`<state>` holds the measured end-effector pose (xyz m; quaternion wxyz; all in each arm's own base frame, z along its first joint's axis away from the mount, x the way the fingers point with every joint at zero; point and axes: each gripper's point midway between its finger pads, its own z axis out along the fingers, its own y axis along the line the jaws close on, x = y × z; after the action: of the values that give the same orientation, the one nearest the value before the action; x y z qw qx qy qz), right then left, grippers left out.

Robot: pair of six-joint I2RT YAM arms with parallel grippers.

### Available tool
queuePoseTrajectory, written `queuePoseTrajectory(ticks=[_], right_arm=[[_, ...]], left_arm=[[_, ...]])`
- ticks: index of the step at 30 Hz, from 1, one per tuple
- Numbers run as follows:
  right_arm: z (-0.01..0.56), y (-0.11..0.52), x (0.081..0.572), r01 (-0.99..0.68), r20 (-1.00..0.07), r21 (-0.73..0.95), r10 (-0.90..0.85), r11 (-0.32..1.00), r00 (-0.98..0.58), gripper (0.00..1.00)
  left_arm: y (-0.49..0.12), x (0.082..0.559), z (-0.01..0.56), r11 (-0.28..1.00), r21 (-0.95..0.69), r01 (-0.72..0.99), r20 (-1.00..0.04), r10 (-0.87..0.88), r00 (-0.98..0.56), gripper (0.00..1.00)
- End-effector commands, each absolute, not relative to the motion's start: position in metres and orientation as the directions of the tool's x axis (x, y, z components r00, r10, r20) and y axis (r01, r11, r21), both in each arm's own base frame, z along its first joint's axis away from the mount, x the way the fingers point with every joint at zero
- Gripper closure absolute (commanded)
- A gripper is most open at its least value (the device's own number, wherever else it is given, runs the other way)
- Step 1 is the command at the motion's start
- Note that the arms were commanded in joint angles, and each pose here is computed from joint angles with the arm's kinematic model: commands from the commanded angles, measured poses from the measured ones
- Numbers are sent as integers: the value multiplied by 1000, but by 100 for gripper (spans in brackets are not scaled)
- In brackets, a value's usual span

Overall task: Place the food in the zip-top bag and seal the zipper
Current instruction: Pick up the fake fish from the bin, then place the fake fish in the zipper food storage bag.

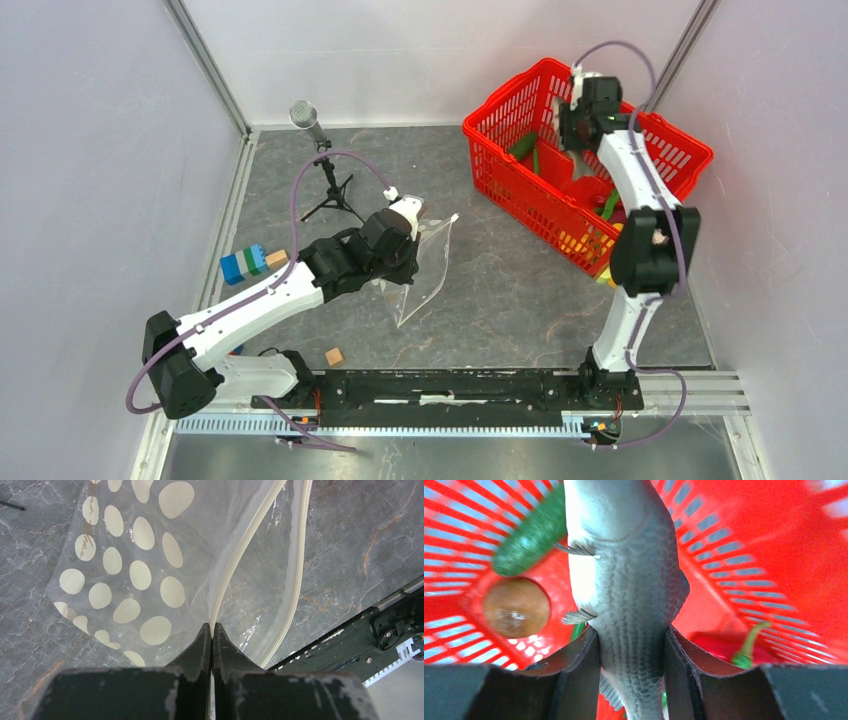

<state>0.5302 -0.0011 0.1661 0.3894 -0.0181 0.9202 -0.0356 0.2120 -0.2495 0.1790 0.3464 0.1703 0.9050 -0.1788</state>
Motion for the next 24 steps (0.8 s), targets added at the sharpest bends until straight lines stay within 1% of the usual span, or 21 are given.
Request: queuePoseTrajectory(ticks=[1,4,8,10,12,14,16,18,21,24], right_arm=[[251,-9,504,57,-831,-82,-37,995,-555,79],[276,-2,479,36,-869,-46,-22,998,-494,79],[328,11,438,-15,-943,15,9,1000,-333,78],[346,32,417,-129,-956,54,14,990,-293,78],[351,66,391,-285,-961,97,15,953,-277,77],[343,98,362,-396,-959,121,4,910,-282,77],[323,131,330,-493,-952,134,-27,860,-306,76],[303,153,301,-551,-941,153,-49,820,-334,76],[287,174,262,-611,-935,208,-29,764,-355,76],[262,192,228,-654,-912,277,-23,704,-411,76]], left_arm=[[-247,209,182,876,-228,424,-693,159,-703,98],[-245,210,181,882,-222,417,-693,158,-704,98],[-246,211,183,883,-219,416,-692,160,-704,98],[-246,213,183,884,-215,414,-693,161,-703,98],[-248,214,184,885,-213,415,-694,162,-702,98],[-249,216,185,886,-210,414,-696,162,-700,98],[-252,218,184,885,-211,414,-698,160,-698,98],[-253,220,183,887,-213,410,-697,156,-700,98],[-253,224,180,896,-209,393,-702,143,-698,98],[-253,227,177,902,-208,379,-708,129,-695,98]])
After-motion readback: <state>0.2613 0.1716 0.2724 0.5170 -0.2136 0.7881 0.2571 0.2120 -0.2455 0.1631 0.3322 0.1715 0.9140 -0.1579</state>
